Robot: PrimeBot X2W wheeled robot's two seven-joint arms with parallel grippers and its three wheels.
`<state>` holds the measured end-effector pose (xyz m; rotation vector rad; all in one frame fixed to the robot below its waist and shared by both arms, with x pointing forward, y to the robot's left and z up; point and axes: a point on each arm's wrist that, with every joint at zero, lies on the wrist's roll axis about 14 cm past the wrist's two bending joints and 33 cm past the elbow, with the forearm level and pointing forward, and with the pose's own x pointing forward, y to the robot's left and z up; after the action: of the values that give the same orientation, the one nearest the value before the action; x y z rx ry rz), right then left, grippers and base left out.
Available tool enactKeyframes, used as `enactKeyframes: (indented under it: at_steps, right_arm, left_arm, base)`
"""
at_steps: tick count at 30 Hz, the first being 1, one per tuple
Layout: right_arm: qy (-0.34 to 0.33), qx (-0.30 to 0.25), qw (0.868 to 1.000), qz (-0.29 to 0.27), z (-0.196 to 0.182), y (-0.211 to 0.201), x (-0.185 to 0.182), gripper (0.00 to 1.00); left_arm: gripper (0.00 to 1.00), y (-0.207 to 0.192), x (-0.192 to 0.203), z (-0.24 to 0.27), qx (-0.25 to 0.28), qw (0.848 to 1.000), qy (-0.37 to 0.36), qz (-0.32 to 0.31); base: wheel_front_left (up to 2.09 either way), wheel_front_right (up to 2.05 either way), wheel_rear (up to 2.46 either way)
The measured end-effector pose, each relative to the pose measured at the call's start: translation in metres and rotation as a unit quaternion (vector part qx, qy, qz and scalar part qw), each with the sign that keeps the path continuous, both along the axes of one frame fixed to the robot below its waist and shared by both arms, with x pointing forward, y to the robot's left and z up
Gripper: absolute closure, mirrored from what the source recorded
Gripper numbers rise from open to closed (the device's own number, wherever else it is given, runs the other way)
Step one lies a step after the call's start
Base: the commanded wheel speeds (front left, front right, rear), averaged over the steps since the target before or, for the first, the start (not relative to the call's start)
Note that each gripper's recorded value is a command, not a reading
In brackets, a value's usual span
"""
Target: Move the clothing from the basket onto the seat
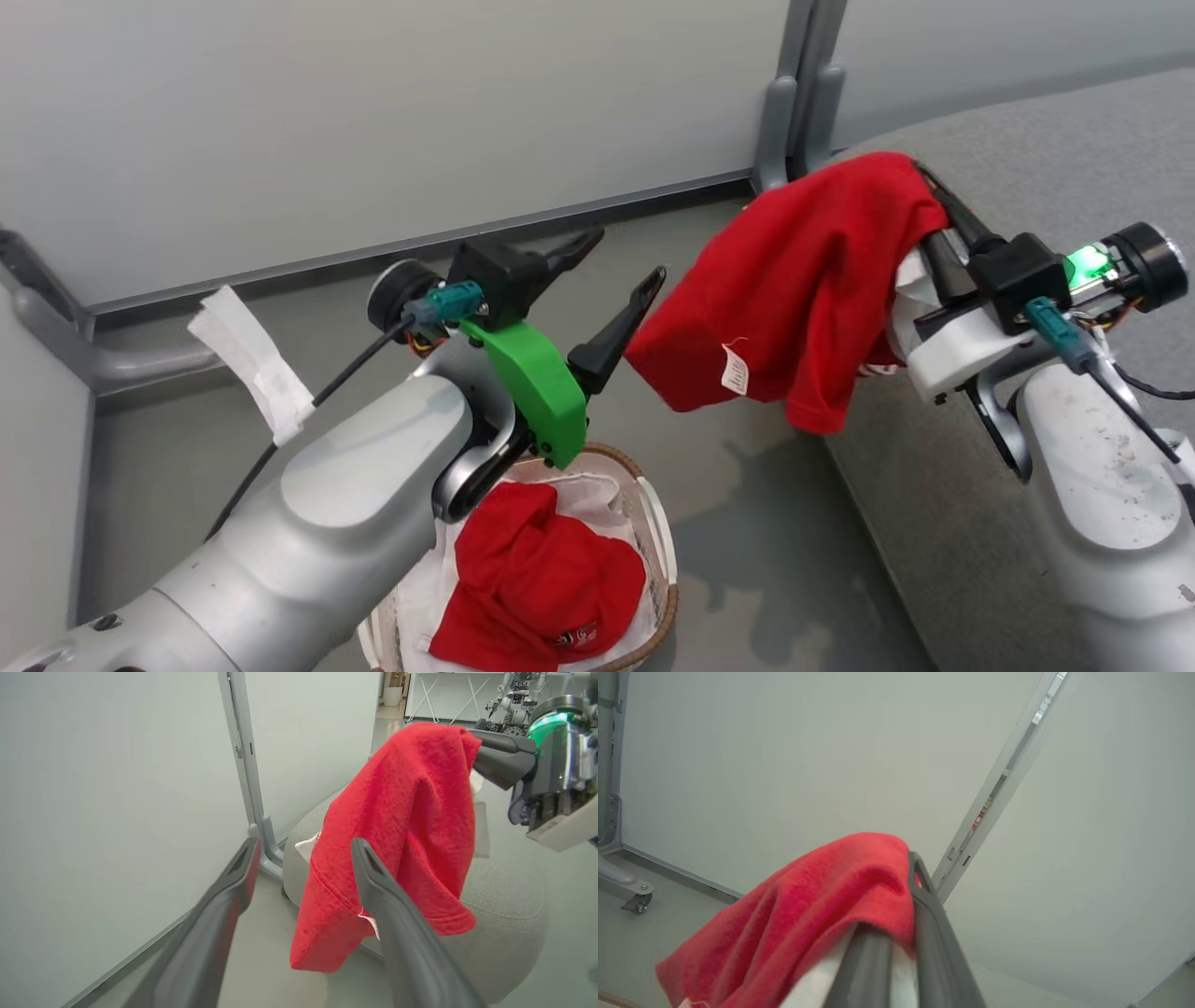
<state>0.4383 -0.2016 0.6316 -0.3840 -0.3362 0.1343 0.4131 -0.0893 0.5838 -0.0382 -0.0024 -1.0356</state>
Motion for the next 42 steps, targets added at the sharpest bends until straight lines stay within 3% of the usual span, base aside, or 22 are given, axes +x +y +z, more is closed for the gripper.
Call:
enactKeyframes:
  at_steps: [8, 24, 30, 37, 42]
  right_arm:
    - [0.0, 0.016, 0.996, -0.086, -0.005, -0.064, -0.026, 1.0]
    - [0.042, 0.038, 0.981, -0.187, -0.042, -0.122, -0.059, 1.0]
    - [0.055, 0.029, 0.982, -0.18, -0.044, -0.124, -0.032, 1.0]
    - [0.028, -0.007, 0.989, -0.145, 0.004, -0.127, 0.033, 1.0]
    - [-0.01, -0.021, 0.986, -0.162, 0.06, -0.155, 0.072, 1.0]
  left_arm:
    - [0.0, -0.036, -0.023, -0.023, 0.002, 0.998, 0.013, -0.058]
    - [0.0, -0.089, -0.046, -0.064, 0.009, 0.987, 0.058, -0.151]
    - [0.0, -0.088, -0.04, -0.079, 0.013, 0.986, 0.069, -0.154]
    - [0.0, -0.069, -0.019, -0.099, 0.017, 0.989, 0.082, -0.123]
    - [0.0, -0.056, -0.001, -0.107, 0.01, 0.991, 0.087, -0.099]
  base:
    - [0.0, 0.0, 0.0]
    - [0.0, 0.0, 0.0]
    - [0.0, 0.0, 0.0]
    - [0.0, 0.0, 0.0]
    - [0.0, 0.0, 0.0]
